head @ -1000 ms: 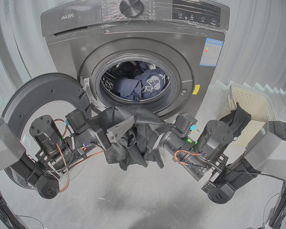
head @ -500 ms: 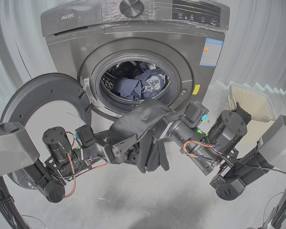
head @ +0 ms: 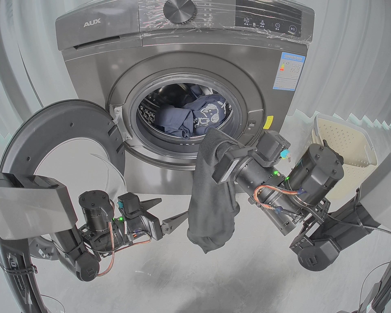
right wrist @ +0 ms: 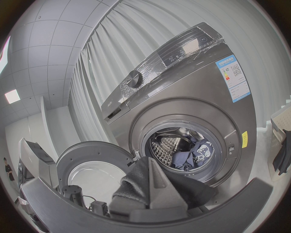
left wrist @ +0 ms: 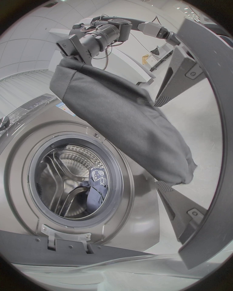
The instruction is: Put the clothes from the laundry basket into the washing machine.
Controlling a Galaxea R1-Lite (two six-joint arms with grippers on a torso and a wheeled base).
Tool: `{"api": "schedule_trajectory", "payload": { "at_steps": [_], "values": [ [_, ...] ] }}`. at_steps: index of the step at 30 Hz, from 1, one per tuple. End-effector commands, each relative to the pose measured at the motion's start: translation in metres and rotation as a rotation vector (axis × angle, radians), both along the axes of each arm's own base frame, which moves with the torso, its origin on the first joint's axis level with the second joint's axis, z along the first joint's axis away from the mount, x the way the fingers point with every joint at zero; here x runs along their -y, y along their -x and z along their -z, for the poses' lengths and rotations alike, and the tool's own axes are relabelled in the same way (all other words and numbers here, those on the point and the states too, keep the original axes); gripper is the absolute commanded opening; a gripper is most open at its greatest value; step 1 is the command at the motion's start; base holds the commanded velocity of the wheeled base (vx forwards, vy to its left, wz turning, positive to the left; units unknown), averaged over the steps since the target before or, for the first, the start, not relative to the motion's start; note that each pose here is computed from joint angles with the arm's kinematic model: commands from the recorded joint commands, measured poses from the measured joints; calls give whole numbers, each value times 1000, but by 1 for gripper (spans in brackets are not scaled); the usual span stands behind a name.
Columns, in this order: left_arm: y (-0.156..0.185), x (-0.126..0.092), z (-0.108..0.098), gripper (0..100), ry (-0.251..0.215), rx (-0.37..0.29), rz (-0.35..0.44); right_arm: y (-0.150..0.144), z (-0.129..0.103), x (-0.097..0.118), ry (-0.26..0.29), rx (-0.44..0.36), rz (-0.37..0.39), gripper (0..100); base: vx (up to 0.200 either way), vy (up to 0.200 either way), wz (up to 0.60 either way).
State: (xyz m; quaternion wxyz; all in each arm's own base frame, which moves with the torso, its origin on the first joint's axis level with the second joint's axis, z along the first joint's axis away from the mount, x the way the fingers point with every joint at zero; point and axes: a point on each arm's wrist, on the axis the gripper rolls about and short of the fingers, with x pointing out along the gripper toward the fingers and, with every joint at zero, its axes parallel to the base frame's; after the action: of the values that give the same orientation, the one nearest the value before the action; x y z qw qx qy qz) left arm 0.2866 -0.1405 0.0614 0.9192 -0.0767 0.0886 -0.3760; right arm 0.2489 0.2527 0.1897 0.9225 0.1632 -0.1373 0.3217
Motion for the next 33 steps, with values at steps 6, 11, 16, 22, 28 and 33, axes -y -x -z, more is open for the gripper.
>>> {"api": "schedule_trajectory", "payload": {
  "at_steps": [6,11,16,22,28,33],
  "values": [
    [4,0,10,100,-18,-37,7,-11,-4,-7,-24,16,31,0,0,0,0],
    [6,1,11,100,-49,-13,22,-14,-3,-10,-29,17,36,0,0,0,0],
    [10,2,11,100,-60,-10,58,-16,4,-13,-20,5,34,0,0,0,0],
    [15,7,-1,100,-42,25,81,-21,7,-20,-21,6,31,0,0,0,0],
    [27,23,-16,100,-4,55,145,-26,10,-26,-22,7,29,0,0,0,0],
    [34,58,-17,100,74,5,228,-28,16,-31,-19,2,24,0,0,0,0]
  ]
}}
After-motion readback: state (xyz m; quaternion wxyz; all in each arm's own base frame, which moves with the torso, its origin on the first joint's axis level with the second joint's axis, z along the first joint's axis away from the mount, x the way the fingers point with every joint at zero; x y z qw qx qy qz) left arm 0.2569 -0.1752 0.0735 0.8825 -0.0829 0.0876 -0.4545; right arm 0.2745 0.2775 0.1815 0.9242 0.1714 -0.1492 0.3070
